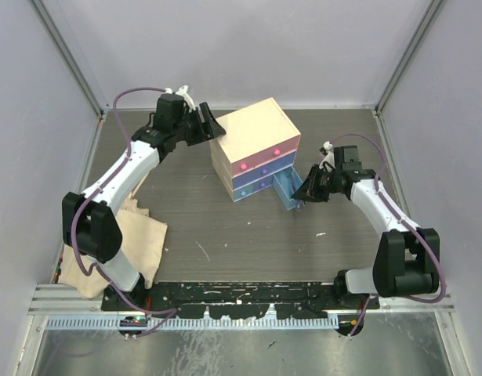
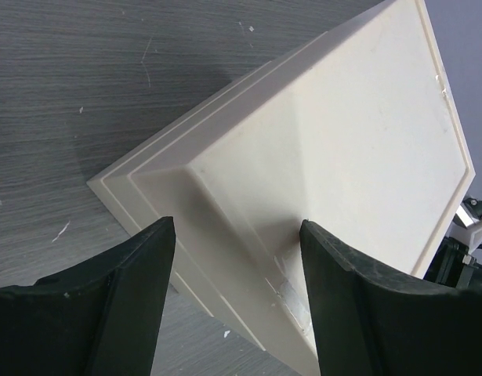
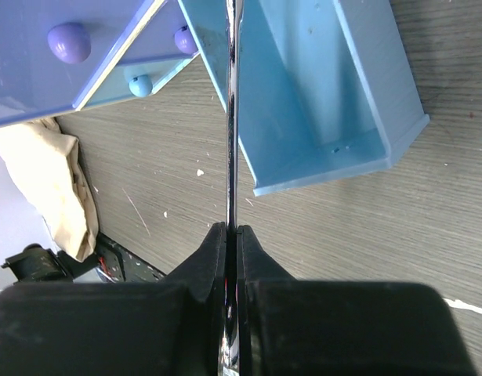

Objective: Sort the tools into containers
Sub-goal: Place the wrench in the drawer.

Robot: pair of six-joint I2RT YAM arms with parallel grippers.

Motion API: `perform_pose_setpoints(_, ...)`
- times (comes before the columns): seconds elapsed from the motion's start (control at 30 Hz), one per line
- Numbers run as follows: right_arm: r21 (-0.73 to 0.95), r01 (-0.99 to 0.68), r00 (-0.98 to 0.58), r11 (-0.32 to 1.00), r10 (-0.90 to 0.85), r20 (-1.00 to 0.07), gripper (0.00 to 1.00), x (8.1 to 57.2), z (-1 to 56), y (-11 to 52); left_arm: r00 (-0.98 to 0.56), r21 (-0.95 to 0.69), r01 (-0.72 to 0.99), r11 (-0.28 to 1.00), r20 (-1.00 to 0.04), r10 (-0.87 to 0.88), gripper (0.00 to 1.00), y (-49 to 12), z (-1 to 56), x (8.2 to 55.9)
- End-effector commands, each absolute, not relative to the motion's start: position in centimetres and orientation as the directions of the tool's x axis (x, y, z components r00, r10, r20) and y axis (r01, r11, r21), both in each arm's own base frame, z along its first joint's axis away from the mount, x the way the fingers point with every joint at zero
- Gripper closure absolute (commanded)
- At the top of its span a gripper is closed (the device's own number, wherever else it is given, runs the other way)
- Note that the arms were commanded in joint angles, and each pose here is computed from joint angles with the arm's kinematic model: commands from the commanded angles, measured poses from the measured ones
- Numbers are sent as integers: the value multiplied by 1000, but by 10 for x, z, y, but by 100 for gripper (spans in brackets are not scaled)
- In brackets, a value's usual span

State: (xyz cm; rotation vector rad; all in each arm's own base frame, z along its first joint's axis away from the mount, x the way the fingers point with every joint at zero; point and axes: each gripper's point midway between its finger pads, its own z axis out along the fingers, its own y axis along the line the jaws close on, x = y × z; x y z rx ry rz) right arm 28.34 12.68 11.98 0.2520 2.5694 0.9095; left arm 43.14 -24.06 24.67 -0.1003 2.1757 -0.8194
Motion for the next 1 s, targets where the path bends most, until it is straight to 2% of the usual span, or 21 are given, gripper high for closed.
perform_pose_setpoints(0.0,685,-19,-874,728,321,-365,99,310,148,132,-712,-547,205,812,-652,-259,35,-243,225,424)
perform_pose_setpoints(0.47,738,51,-903,673,348,-254,99,322,136,135,-702,-530,208,822,-666,-251,36,-239,227,423)
perform_pose_setpoints(0.97,729,84,-905,680,358,-229,99,305,130,128,-700,-525,215,824,-671,-245,37,-242,227,420)
